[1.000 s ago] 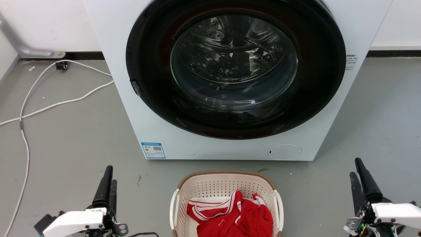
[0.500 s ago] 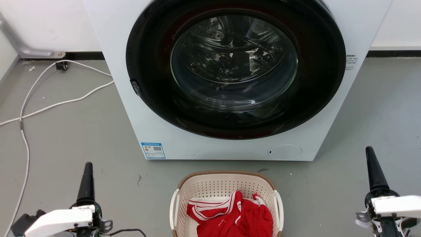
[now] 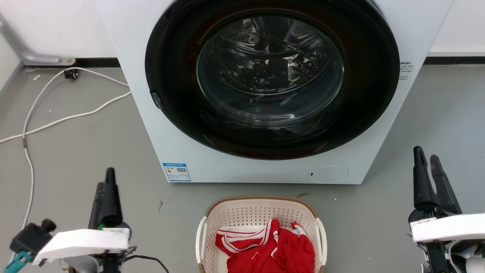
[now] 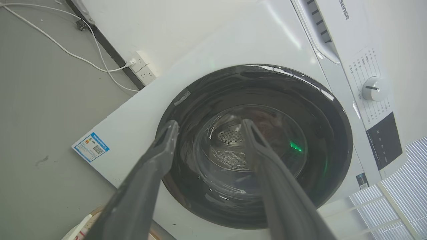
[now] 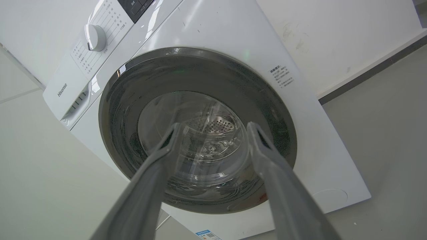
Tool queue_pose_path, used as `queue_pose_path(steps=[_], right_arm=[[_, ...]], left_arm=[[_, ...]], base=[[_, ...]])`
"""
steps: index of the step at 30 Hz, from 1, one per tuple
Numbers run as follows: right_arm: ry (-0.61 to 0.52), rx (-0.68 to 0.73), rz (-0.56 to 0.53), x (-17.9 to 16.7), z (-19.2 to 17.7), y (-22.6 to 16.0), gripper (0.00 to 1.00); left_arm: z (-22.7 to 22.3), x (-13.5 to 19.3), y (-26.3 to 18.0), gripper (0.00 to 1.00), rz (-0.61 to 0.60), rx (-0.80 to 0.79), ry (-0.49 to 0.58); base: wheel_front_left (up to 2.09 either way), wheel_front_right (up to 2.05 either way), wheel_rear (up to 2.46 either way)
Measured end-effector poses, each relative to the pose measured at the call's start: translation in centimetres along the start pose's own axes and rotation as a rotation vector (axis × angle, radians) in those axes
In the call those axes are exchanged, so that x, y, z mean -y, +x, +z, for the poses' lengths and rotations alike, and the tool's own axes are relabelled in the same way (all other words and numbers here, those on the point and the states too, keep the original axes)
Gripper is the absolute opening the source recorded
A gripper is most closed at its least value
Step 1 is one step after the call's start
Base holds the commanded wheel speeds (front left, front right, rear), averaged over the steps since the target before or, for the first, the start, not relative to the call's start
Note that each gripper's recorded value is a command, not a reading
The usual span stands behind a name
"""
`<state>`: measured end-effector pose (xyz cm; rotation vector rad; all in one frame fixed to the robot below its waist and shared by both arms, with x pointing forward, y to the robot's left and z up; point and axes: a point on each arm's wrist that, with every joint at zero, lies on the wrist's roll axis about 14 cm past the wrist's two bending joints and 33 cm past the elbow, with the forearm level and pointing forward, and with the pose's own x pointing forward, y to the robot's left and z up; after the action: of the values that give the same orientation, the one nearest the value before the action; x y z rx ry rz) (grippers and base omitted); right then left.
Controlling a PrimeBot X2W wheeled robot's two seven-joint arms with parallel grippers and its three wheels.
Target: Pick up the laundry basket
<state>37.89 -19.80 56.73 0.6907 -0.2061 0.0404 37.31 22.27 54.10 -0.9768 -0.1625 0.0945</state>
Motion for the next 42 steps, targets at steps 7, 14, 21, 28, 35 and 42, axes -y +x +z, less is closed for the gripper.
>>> queue_pose_path(steps=[7,14,21,28,35,42], right_arm=[[-0.132,0.017,0.039,-1.1,0.4,0.0,1.00],[-0.246,0.005,0.038,-0.8,0.0,-0.5,1.00],[-0.340,-0.039,0.019,0.3,-1.4,-1.3,1.00],[-0.403,-0.071,0.015,0.9,-2.4,-1.7,1.00],[-0.477,-0.057,0.042,0.3,-2.2,-1.6,1.00],[-0.536,-0.061,0.064,-0.1,-2.5,-1.9,1.00]], left_arm=[[-2.6,3.4,-0.5,1.00,-0.140,-0.061,0.238],[-4.2,4.7,-0.9,1.00,-0.198,-0.085,0.370],[-6.2,5.1,-1.7,1.00,-0.260,-0.138,0.504],[-7.0,5.2,-2.0,1.00,-0.286,-0.147,0.647],[-8.0,5.5,-2.5,1.00,-0.321,-0.159,0.767],[-8.7,5.6,-3.0,1.00,-0.344,-0.161,0.843]], base=[[0.00,0.00,0.00],[0.00,0.00,0.00],[0.00,0.00,0.00],[0.00,0.00,0.00],[0.00,0.00,0.00],[0.00,0.00,0.00]])
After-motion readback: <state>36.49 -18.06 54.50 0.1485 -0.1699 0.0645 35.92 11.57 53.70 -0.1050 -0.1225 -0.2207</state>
